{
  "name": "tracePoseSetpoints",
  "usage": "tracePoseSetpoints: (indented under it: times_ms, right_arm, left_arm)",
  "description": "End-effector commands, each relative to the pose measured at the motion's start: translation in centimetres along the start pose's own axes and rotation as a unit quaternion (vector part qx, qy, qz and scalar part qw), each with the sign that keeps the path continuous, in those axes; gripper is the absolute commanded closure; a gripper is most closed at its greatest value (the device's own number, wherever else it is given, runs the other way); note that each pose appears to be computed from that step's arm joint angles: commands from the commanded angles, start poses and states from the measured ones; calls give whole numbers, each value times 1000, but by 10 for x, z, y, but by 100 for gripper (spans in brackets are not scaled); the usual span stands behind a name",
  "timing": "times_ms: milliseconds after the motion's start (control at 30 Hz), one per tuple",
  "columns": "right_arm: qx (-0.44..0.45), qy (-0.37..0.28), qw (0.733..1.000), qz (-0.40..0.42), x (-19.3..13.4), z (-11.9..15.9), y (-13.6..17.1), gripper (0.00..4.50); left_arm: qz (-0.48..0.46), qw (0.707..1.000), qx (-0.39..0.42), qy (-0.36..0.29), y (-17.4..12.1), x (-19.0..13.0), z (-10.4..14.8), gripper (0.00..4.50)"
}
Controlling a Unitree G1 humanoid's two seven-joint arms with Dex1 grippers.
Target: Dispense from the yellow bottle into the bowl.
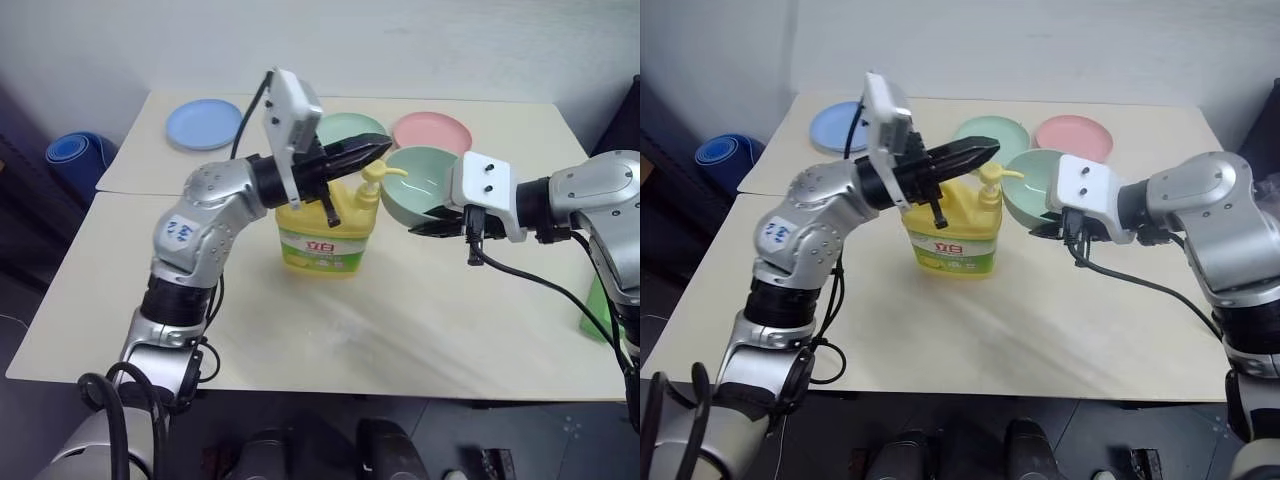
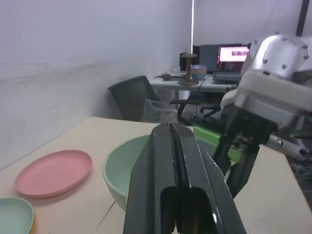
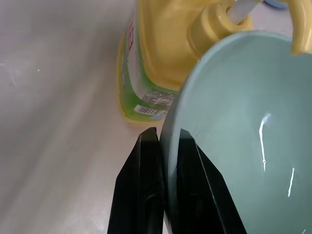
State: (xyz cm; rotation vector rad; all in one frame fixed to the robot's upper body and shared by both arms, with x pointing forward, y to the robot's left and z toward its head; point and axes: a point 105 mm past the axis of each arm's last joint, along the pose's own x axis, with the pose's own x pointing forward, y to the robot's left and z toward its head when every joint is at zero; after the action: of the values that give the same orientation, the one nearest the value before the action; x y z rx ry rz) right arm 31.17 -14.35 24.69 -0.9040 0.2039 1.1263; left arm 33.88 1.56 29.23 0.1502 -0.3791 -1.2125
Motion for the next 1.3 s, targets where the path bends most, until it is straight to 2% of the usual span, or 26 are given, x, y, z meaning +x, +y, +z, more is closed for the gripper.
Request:
tracePoseSetpoints:
  times_ms: [33, 300, 433, 633, 967, 1067, 1167, 1300]
  right_arm:
    - [-27, -2, 1000, -4, -8, 12, 1, 450]
    - [-24, 8, 1000, -10, -10, 9, -1, 450]
    - [-22, 9, 1000, -10, -9, 7, 1, 450]
    - [-9, -6, 1000, -6, -6, 10, 5, 450]
    - [-8, -5, 1000, -7, -6, 9, 6, 450]
    - [-1, -5, 1000, -10, -5, 8, 6, 450]
    - [14, -4, 1000, -25, -7, 2, 3, 450]
    - [45, 14, 998, -53, -9, -29, -2, 450]
  left_arm:
    - [32, 999, 18, -11, 10, 9, 9, 449]
    - [9, 999, -9, 53, 1, 16, -18, 449]
    - [22, 990, -45, 130, 2, 10, -46, 449]
    - [3, 977, -69, 202, -18, 4, -83, 449]
    - [40, 964, -110, 240, -20, -8, -120, 449]
    - [62, 970, -126, 200, -15, -2, -110, 449]
    - [74, 980, -126, 133, -5, 5, -83, 449]
    - [86, 990, -107, 20, 13, 1, -38, 449]
